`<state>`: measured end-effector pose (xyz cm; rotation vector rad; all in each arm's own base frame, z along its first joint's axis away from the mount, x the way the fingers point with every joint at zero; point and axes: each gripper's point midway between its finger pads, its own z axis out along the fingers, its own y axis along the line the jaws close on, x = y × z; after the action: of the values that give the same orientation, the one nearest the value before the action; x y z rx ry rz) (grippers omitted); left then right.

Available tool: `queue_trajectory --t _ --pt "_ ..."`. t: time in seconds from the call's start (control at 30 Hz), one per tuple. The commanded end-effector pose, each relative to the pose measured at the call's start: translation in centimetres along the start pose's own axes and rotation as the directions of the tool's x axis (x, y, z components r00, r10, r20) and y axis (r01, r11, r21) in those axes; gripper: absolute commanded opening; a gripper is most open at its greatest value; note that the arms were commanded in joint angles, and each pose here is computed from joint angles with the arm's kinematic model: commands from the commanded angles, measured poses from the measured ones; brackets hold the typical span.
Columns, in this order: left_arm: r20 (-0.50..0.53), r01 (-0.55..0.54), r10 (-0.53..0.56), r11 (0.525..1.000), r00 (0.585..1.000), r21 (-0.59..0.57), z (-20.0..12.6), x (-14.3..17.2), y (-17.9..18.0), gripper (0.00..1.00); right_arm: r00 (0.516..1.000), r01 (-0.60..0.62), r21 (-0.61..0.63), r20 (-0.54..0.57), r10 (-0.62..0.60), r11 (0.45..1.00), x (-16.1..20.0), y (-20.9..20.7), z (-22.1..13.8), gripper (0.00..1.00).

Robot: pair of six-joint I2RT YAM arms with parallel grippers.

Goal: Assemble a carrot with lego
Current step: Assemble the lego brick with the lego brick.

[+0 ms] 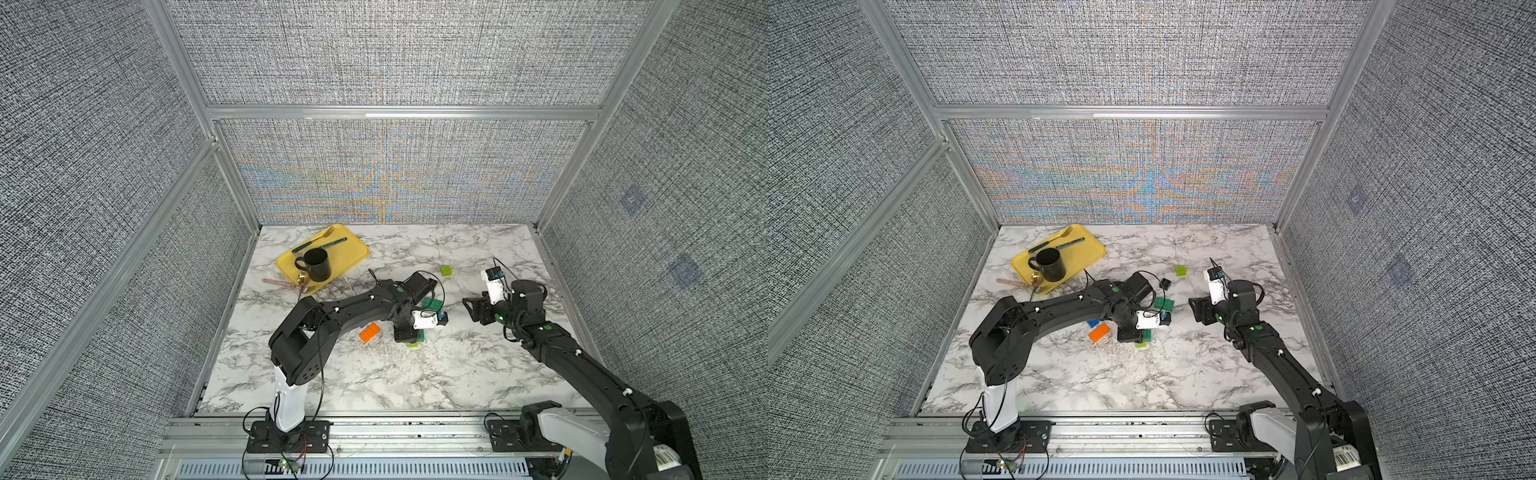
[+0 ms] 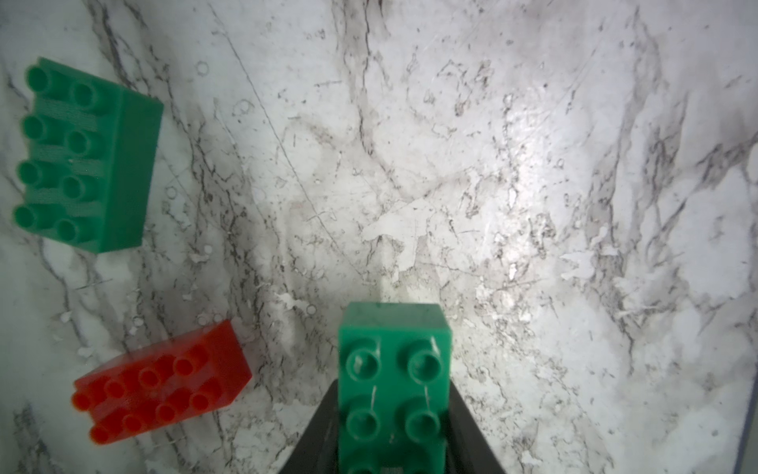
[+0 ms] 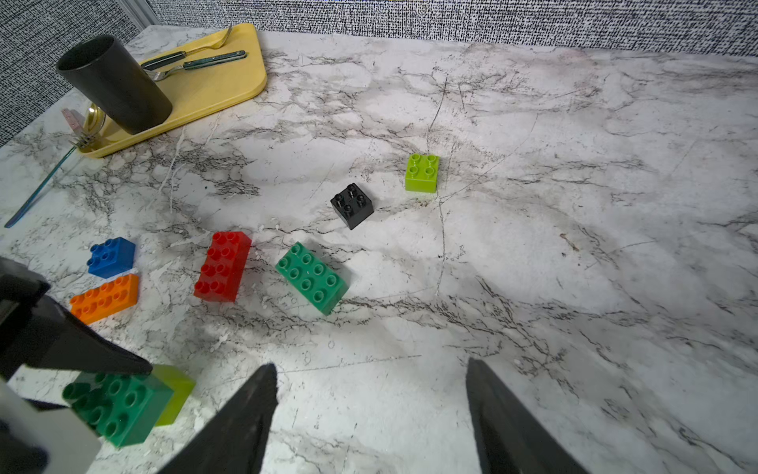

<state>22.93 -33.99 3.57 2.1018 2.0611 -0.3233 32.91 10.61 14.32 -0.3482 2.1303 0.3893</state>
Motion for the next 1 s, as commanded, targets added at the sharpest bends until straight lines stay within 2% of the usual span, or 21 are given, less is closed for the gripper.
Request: queue_trajectory --t 0.0,0.23,0.27,0.43,0.6,0.97 --pt "-0.200 0.026 -0.028 1.000 0.979 -0.014 2.5 4.3 -0.4 0.17 1.000 0.004 0.000 0.030 -0.004 1.000 -0.8 0.0 0.0 0.74" --pt "-0.210 0.027 -0.033 0.999 0.977 -0.029 1.7 4.9 -0.6 0.14 1.000 0.002 0.005 0.027 -0.002 1.000 -0.8 -0.1 0.0 0.74" --pt "-0.174 0.027 -0.036 0.998 0.984 -0.049 0.4 4.3 -0.4 0.14 1.000 0.002 0.004 0.028 -0.002 1.000 -0.9 -0.1 0.0 0.74" --pt "-0.061 0.025 -0.029 0.998 0.998 -0.066 -2.0 2.7 -0.8 0.18 1.000 0.008 -0.013 0.022 -0.008 1.000 -0.8 0.4 0.3 0.74" --pt "-0.034 0.019 -0.022 0.997 0.999 -0.072 -2.4 2.1 -0.4 0.26 0.999 0.034 -0.057 0.001 -0.034 0.998 -0.7 2.1 1.4 0.74" --pt "0.064 0.043 -0.036 0.992 0.997 -0.118 -4.4 0.6 0.6 0.56 0.998 0.043 -0.135 -0.047 -0.049 0.990 -0.5 4.4 5.7 0.76"
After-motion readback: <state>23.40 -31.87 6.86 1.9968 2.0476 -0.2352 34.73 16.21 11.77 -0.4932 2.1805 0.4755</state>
